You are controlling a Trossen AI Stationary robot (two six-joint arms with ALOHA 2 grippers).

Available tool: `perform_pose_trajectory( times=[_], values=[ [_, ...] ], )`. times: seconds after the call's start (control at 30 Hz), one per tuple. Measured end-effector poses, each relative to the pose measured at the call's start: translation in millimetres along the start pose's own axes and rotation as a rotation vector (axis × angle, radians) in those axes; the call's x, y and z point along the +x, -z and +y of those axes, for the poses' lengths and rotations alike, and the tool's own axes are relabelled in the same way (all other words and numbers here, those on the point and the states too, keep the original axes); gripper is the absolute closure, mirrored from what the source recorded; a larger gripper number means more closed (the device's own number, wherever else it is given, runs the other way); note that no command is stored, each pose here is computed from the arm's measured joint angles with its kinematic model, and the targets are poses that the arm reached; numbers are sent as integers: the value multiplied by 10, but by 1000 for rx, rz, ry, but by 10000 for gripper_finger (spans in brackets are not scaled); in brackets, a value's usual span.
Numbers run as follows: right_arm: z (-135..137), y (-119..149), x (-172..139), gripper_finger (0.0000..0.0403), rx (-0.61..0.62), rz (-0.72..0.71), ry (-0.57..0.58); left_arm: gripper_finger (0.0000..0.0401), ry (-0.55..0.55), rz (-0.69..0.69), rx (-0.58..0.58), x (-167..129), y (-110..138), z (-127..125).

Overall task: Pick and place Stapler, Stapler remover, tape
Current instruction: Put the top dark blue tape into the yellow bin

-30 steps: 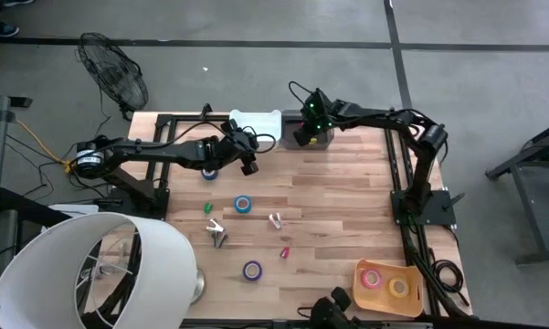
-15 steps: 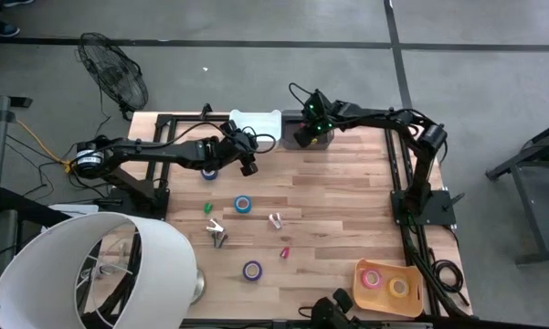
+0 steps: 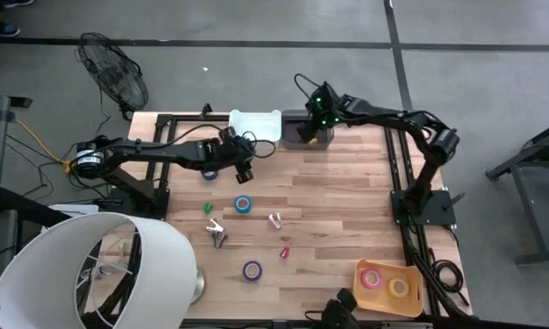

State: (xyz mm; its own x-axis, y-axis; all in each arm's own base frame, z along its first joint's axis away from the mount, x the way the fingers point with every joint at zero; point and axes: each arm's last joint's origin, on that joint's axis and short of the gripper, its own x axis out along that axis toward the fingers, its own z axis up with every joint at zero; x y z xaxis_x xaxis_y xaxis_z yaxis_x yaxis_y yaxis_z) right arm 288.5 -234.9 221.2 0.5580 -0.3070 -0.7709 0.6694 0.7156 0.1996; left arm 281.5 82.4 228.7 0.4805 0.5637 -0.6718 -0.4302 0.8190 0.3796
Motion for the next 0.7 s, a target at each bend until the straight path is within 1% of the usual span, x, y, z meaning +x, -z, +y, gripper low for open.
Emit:
perform_pose_trajectory(
  times=[0.2,0.3,0.4,0.5,0.6,0.7],
  values=[
    [35,-64,-353,191,-21,-52,-11,174,-65,251,-171,-22,263,32],
    [54,-70,-521,190,-37,-67,-15,174,-51,357,-245,-20,365,92],
    [76,-65,-681,190,-61,-76,-30,174,-18,424,-274,-9,423,151],
    [102,-52,-827,190,-84,-81,-61,174,48,481,-282,9,472,220],
    [119,-31,-959,190,-118,-84,-73,174,118,527,-267,24,521,272],
    [130,-11,-1059,190,-142,-86,-74,174,149,569,-264,39,591,298]
  ],
)
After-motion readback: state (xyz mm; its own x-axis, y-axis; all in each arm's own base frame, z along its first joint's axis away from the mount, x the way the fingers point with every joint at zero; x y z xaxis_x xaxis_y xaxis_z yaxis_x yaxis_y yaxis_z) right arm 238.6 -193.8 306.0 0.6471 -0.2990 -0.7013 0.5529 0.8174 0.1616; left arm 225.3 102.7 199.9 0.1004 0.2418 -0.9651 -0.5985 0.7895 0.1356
